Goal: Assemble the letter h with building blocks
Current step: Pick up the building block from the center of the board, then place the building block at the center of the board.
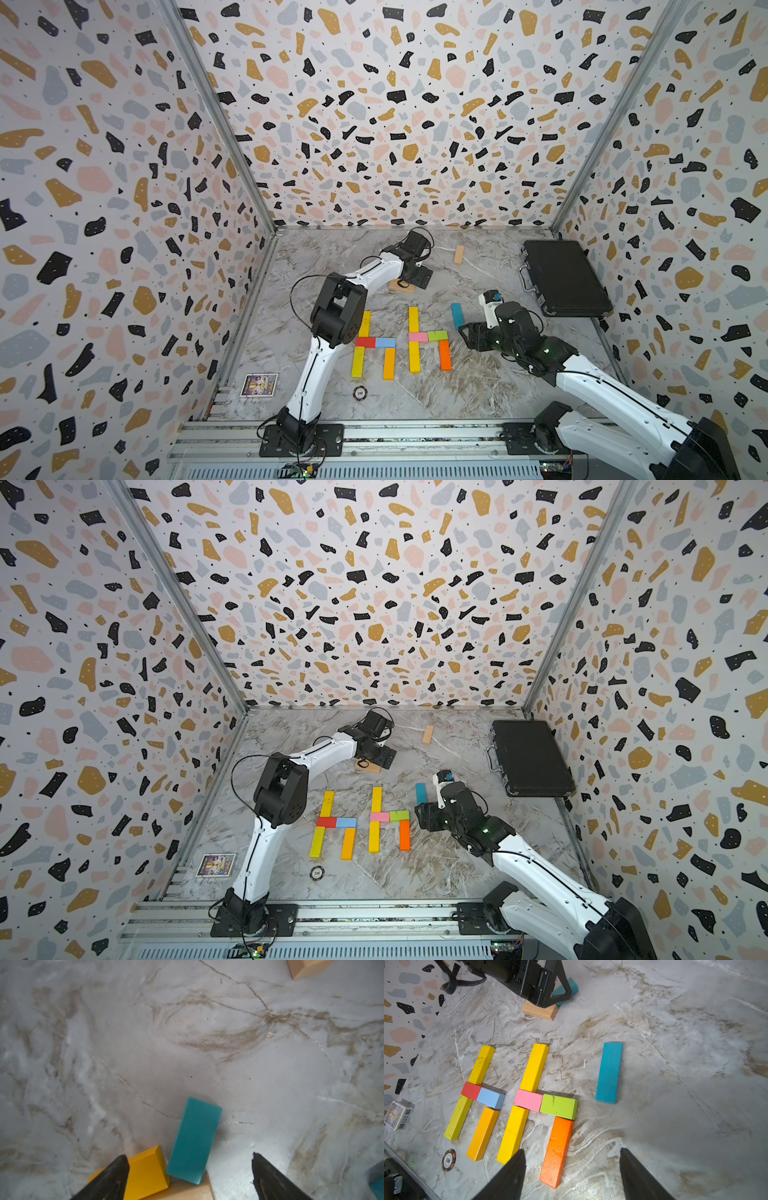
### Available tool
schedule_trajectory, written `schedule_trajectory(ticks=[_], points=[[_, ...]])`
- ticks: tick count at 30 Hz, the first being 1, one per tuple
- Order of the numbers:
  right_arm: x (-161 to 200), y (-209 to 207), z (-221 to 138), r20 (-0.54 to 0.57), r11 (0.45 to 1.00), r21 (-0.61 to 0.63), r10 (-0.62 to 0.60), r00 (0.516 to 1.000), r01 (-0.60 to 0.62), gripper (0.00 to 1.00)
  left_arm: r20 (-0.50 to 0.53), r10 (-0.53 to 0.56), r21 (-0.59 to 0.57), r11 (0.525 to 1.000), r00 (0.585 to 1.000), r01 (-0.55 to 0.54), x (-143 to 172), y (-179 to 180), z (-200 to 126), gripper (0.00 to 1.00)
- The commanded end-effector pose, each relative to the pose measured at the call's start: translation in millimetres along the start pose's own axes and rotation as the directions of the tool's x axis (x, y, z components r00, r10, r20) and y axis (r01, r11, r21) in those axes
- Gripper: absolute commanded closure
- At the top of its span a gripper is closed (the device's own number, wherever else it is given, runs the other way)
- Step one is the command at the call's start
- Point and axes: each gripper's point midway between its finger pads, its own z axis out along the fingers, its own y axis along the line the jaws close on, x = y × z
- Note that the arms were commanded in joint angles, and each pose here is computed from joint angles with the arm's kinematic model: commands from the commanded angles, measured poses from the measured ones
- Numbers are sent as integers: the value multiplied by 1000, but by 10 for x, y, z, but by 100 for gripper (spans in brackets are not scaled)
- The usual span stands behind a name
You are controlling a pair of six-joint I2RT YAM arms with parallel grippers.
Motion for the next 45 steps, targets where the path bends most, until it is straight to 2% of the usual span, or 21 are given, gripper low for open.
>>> schedule_trajectory(ticks=[1,8,16,19,21,24,26,31,36,39,45], points=[[-21,20,-11,5,1000,-5,2,1000,-2,27,-23,50,24,998,999,-49,-12,-62,40,12],[-34,-14,-38,10,1000,16,-3,1000,2,27,-49,74,45,996,996,-72,-8,-97,150,20],[-57,-52,-76,23,999,40,-1,1000,0,27,-86,92,58,994,992,-87,116,-122,246,40],[-67,-80,-95,27,998,57,3,1000,-4,27,-78,96,74,993,992,-90,126,-147,253,50],[-72,-126,-117,32,996,84,15,999,-17,27,-62,102,84,992,993,-97,103,-170,246,61],[-68,-246,-161,46,988,146,47,998,-54,26,-17,121,88,989,992,-119,17,-224,197,73],[-53,-307,-185,64,982,169,69,996,-79,27,18,140,89,986,990,-141,-69,-281,129,77],[10,-536,-293,128,957,252,115,985,-145,26,136,167,85,980,977,-179,-342,-461,-276,82],[19,-663,-428,175,940,295,122,977,-171,25,266,139,117,978,954,-175,-491,-806,-940,83],[48,-760,-504,185,923,341,123,975,-181,25,307,139,121,976,941,-184,-404,-1048,-1272,83],[84,-865,-727,218,904,377,123,968,-200,24,345,109,200,962,932,-187,-44,-1503,-1711,83]])
